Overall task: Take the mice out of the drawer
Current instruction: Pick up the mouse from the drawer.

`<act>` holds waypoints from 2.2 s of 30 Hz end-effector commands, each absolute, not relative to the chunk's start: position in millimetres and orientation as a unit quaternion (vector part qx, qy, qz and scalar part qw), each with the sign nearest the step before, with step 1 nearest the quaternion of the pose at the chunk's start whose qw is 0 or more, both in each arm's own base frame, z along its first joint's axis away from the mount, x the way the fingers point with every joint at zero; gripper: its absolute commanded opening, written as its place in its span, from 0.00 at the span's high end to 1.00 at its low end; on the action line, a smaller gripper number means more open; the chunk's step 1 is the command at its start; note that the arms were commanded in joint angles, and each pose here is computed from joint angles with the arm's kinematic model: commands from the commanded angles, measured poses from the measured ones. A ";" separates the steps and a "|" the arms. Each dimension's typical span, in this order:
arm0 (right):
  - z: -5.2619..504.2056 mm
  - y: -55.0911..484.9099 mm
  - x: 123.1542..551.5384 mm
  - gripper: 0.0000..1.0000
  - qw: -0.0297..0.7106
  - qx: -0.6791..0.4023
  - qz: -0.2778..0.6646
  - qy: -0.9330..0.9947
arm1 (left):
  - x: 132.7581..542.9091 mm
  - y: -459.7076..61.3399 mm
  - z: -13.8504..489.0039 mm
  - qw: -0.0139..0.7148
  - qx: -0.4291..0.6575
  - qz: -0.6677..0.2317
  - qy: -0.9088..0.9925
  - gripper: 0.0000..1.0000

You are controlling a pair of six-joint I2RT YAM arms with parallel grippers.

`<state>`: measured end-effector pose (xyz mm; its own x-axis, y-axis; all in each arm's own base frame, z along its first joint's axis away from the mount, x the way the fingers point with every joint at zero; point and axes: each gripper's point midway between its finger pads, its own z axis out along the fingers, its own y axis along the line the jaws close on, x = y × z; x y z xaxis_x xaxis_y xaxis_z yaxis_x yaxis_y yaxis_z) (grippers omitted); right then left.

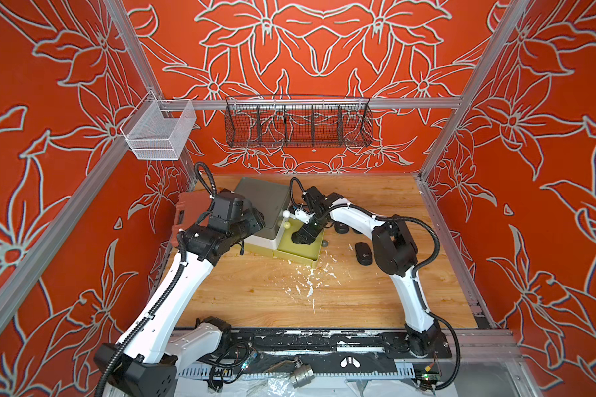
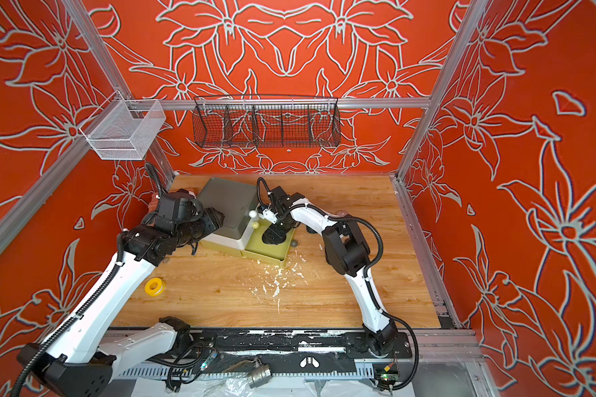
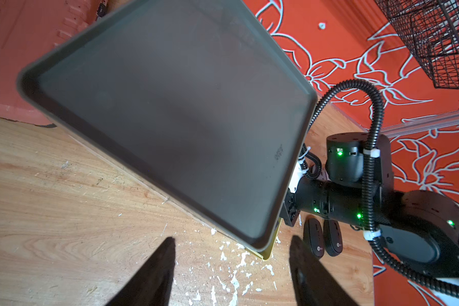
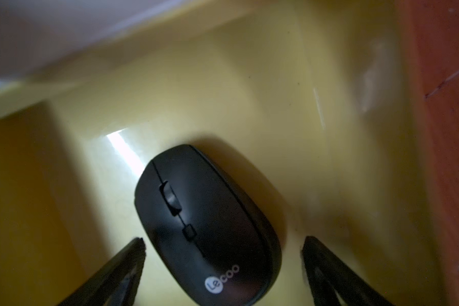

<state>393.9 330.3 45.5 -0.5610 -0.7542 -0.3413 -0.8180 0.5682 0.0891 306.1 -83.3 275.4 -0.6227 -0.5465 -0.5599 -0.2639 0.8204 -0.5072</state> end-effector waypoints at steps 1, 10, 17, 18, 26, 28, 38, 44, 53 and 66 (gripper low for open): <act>20.7 324.1 389.0 0.07 0.104 -0.444 0.082 0.886 | 306.8 -79.1 284.0 0.378 -0.235 -0.186 0.876 0.34; 35.9 332.5 411.9 0.20 0.137 -0.323 0.095 0.931 | 307.4 -78.6 284.7 0.380 -0.236 -0.185 0.875 0.34; 45.3 330.1 404.3 0.21 0.121 -0.285 0.099 0.946 | 307.4 -77.5 287.9 0.383 -0.234 -0.183 0.874 0.34; 45.3 327.6 400.8 0.22 0.113 -0.276 0.098 0.949 | 307.1 -77.6 288.3 0.384 -0.234 -0.184 0.874 0.34; 38.1 309.3 382.4 0.25 0.085 -0.217 0.050 0.971 | 311.0 -79.3 286.4 0.383 -0.239 -0.188 0.872 0.34; 34.3 304.1 380.3 0.25 0.079 -0.202 0.036 0.976 | 311.5 -79.6 286.4 0.382 -0.238 -0.188 0.873 0.34; 20.9 301.3 370.2 0.25 0.066 -0.164 0.008 0.984 | 311.3 -81.4 285.8 0.380 -0.236 -0.192 0.874 0.34; 22.9 299.4 372.0 0.32 0.076 -0.147 0.000 0.986 | 310.8 -82.8 285.2 0.377 -0.235 -0.195 0.874 0.34; 42.4 309.4 379.9 0.38 0.102 -0.121 0.022 0.987 | 309.4 -83.7 289.8 0.381 -0.233 -0.201 0.872 0.34; 119.1 312.7 387.9 0.39 0.159 -0.082 0.086 0.980 | 303.9 -92.2 296.6 0.372 -0.198 -0.211 0.882 0.34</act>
